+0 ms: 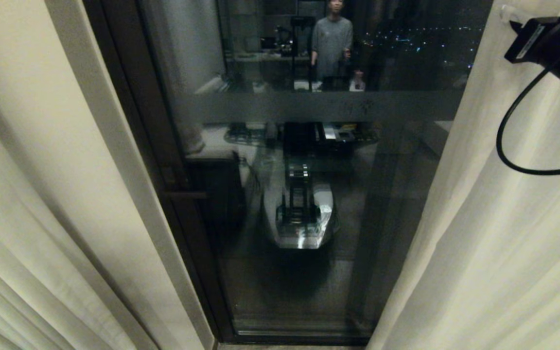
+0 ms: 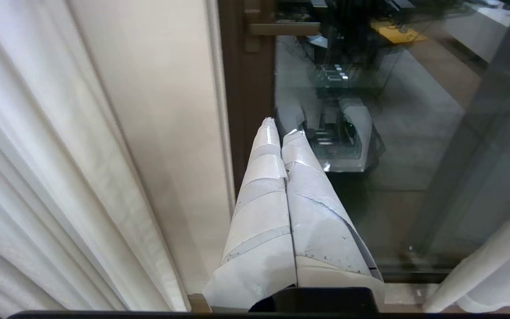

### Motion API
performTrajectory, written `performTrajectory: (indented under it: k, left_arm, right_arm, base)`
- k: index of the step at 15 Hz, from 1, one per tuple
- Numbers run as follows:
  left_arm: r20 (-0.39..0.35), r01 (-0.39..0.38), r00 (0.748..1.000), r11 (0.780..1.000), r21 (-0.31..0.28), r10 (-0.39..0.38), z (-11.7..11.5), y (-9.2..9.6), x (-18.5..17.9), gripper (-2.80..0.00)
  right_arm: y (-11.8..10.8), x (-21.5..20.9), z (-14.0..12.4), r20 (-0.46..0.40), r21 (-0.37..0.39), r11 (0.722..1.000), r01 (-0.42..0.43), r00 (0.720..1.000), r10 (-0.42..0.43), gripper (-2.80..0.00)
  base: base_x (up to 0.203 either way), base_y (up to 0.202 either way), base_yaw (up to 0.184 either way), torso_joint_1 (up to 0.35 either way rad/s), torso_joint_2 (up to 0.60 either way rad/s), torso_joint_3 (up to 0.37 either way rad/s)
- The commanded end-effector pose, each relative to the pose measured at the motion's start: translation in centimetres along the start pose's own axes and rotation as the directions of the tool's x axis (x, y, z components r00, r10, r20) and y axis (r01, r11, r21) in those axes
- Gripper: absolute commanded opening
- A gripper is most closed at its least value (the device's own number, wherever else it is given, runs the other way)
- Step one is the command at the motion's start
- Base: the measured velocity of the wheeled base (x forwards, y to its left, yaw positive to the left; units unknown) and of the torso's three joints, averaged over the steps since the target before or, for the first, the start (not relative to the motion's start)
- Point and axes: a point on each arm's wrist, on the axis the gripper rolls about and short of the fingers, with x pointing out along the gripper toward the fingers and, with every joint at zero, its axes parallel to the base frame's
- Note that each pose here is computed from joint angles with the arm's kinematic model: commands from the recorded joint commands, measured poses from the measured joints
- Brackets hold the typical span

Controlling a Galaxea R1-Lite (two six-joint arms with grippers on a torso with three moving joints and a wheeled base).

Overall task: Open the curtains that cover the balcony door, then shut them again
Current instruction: Close the inner curtains on both sides

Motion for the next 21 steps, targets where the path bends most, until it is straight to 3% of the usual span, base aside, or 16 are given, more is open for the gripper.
performTrajectory:
  k: [1,12,21]
  left_arm:
    - [0.002,0.0,1.0,1.0,-0.003,0.0,0.0,0.0,0.0,-2.8]
    - [0.002,0.0,1.0,1.0,-0.003,0.0,0.0,0.0,0.0,-2.8]
    - [0.002,0.0,1.0,1.0,-0.003,0.0,0.0,0.0,0.0,-2.8]
  right_arm:
    - [0.0,-0.1,0.2,0.01,-0.002,1.0,-0.001,1.0,0.001,-2.8]
    - [0.1,-0.2,0.7,0.022,-0.014,1.0,-0.006,1.0,0.006,-2.8]
    - [6.1,0.5,0.8,0.064,-0.008,0.986,-0.165,0.984,0.165,-2.8]
  base:
    - [0.0,0.114,0.001,0.002,0.01,0.002]
    - [0.0,0.005,0.0,0.0,0.0,0.0]
    - [0.0,0.0,0.0,0.0,0.0,0.0]
